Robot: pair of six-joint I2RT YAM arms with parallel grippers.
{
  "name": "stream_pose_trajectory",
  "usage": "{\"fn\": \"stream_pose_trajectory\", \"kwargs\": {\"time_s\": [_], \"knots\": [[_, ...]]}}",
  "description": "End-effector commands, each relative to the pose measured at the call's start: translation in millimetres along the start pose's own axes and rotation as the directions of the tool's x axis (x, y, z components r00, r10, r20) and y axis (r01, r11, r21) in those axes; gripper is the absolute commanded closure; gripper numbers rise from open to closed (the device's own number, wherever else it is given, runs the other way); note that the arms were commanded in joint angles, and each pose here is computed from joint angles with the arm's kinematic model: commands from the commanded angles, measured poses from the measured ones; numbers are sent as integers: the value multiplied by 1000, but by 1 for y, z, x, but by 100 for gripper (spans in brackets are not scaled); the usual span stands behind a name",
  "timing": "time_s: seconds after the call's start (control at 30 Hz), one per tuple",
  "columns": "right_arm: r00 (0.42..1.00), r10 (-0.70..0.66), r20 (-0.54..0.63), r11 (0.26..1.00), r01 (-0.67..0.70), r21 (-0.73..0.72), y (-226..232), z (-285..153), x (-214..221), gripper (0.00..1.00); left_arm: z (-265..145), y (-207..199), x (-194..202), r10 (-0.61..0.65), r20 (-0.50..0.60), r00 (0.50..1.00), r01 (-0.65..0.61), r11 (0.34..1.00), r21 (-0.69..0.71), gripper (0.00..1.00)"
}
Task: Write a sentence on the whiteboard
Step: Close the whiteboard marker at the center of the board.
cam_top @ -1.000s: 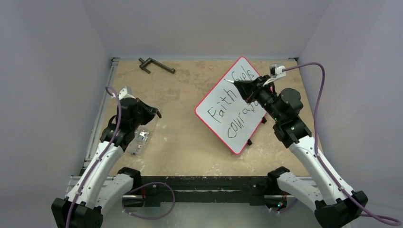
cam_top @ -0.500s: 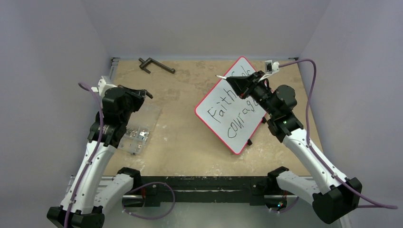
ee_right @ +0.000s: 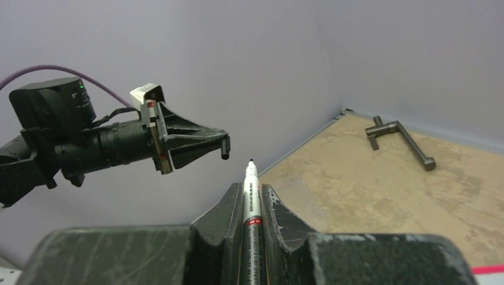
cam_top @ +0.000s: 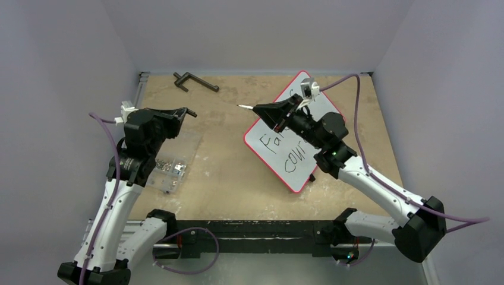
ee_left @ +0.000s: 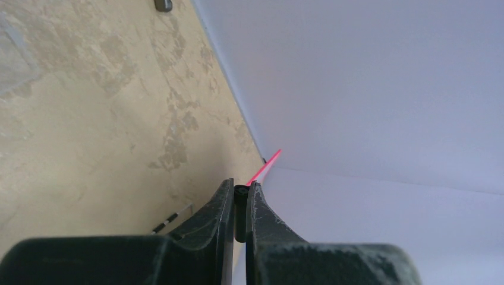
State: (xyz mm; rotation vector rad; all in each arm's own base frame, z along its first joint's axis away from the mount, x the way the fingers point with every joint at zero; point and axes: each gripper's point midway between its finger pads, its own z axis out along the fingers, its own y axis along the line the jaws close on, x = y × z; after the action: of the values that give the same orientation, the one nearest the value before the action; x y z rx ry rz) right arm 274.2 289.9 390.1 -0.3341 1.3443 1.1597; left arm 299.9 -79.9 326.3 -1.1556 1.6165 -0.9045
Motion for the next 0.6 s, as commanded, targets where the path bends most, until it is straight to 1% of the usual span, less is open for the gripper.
{"fn": "stream_pose_trajectory", "kwargs": {"time_s": [0.0,0.13,0.23,0.4,0.57], "knots": [[994,-52,101,996,58,-63,21,12,-19,100,-13,-31,1,-177,-54,983,180,981,65,100],[991,-70,114,993,80,-91,33,19,-12,100,-10,-36,10,-260,-109,959,270,959,84,100],[989,-82,122,990,95,-105,40,24,-6,100,-9,-38,12,-297,-128,946,308,947,85,100],[988,-73,135,988,90,-127,48,32,1,100,-12,-40,5,-326,-100,940,336,936,105,100],[989,-64,134,984,85,-158,59,45,10,100,-14,-42,4,-332,-98,938,342,932,115,100]]}}
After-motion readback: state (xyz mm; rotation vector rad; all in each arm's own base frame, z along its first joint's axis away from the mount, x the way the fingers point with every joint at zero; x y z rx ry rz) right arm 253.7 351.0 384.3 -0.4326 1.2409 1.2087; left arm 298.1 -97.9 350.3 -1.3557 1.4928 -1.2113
